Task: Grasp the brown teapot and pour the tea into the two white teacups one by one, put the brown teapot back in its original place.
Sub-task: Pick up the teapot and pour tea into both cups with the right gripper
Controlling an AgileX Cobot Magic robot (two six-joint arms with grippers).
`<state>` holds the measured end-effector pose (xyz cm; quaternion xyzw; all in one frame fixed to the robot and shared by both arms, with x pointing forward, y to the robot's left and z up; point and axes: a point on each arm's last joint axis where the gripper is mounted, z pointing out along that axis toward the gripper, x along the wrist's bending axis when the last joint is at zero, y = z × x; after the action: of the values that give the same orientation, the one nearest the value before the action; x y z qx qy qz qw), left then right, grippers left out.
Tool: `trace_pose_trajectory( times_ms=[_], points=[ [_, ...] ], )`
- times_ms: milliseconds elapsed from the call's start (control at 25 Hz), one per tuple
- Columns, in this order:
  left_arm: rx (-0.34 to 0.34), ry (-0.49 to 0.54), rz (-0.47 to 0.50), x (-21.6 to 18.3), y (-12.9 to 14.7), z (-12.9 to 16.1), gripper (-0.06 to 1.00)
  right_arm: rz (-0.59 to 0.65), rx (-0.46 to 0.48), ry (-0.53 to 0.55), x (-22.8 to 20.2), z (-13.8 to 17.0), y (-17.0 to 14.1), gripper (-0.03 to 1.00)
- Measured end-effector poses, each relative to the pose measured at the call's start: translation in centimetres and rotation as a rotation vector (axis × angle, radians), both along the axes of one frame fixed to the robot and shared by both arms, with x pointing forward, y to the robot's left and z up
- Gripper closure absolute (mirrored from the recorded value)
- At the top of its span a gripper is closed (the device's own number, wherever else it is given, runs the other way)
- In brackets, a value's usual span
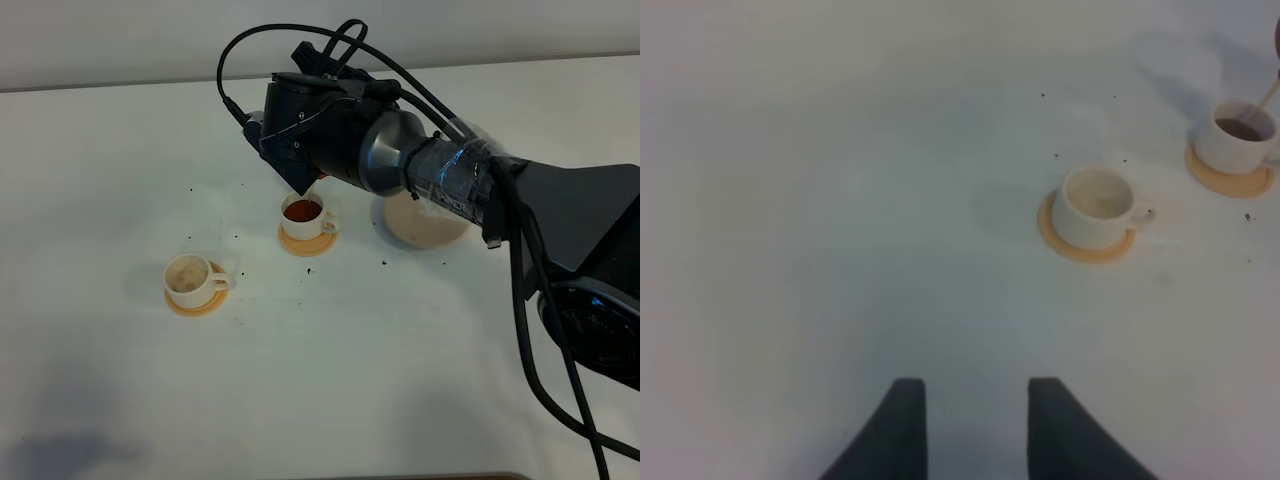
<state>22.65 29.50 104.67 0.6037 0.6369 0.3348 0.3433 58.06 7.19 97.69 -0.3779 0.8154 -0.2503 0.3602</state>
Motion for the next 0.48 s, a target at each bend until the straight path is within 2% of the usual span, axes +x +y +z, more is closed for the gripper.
trace_pose_trajectory(
  times_ms=[480],
  points=[
    [0.000, 0.000, 0.000, 0.00, 0.00, 0.00, 0.69, 0.006, -0.009, -0.004, 0.03, 0.04, -0.01, 0.88]
  ],
)
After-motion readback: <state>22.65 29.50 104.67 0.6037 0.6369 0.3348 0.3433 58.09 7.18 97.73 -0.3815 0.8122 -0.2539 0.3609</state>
